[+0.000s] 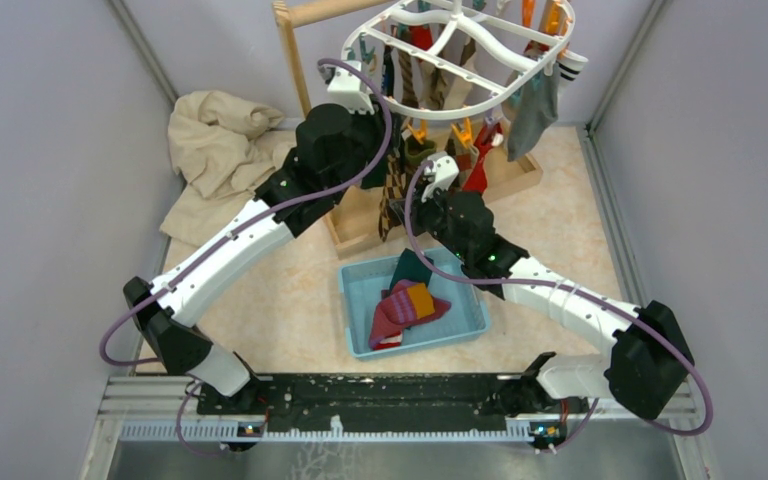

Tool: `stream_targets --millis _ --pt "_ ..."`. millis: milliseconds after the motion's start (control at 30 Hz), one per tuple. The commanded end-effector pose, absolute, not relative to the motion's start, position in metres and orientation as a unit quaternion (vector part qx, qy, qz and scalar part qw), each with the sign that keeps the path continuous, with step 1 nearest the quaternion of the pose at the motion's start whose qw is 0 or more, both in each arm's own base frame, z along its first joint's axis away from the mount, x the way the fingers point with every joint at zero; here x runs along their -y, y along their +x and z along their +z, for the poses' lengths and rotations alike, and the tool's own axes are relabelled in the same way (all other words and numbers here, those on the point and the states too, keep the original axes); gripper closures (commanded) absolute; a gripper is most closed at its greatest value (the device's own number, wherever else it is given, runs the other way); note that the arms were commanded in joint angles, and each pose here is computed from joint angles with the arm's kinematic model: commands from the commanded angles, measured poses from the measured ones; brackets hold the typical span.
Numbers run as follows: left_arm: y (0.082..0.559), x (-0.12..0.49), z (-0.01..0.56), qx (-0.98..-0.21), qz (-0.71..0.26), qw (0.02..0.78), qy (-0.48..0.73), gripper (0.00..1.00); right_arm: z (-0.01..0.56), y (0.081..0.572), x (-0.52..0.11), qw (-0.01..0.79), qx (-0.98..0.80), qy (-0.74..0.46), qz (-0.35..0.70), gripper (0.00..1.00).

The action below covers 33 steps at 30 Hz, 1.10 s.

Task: Remove the socks clipped to the hanger
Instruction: Remove the sock from the hanger, then place the sock in the bin.

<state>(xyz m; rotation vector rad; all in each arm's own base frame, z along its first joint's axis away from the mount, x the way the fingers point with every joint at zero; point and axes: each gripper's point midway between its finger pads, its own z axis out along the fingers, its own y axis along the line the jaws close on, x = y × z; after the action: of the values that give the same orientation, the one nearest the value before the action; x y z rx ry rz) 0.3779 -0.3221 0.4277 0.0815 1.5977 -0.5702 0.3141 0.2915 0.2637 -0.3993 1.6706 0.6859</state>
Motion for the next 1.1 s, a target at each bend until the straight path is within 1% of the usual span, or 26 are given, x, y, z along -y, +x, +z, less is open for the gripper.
stream_targets --millis 0,67,167,267,433,600,800,967,1067 --pt "0.376 0.319 0.457 -0.680 -0.269 0.681 0.027 0.64 0.285 0.313 -0.297 0.618 -0.701 -0.177 0.309 1.00" --pt "0.376 0.319 0.456 -0.680 -0.269 0.681 0.028 0.69 0.285 0.312 -0.296 0.618 -0.701 -0.177 0.309 1.00" --pt "0.376 0.320 0.457 -0.679 -0.271 0.681 0.029 0.75 0.285 0.310 -0.294 0.618 -0.701 -0.177 0.310 1.00" --pt "0.376 0.320 0.458 -0.679 -0.272 0.681 0.031 0.76 0.289 0.306 -0.292 0.618 -0.699 -0.176 0.314 1.00" --pt "0.376 0.320 0.459 -0.679 -0.270 0.682 0.033 0.77 0.293 0.289 -0.286 0.612 -0.696 -0.185 0.325 1.00" --pt "0.375 0.318 0.459 -0.679 -0.268 0.682 0.033 0.77 0.290 0.254 -0.275 0.594 -0.694 -0.205 0.351 1.00" --pt "0.372 0.316 0.459 -0.679 -0.270 0.682 0.032 0.76 0.254 0.223 -0.268 0.552 -0.717 -0.223 0.363 1.00" --pt "0.372 0.317 0.456 -0.682 -0.268 0.680 0.034 0.76 0.216 0.217 -0.263 0.527 -0.742 -0.222 0.350 1.00" --pt "0.373 0.317 0.454 -0.684 -0.267 0.678 0.036 0.76 0.202 0.219 -0.260 0.518 -0.756 -0.219 0.336 1.00"
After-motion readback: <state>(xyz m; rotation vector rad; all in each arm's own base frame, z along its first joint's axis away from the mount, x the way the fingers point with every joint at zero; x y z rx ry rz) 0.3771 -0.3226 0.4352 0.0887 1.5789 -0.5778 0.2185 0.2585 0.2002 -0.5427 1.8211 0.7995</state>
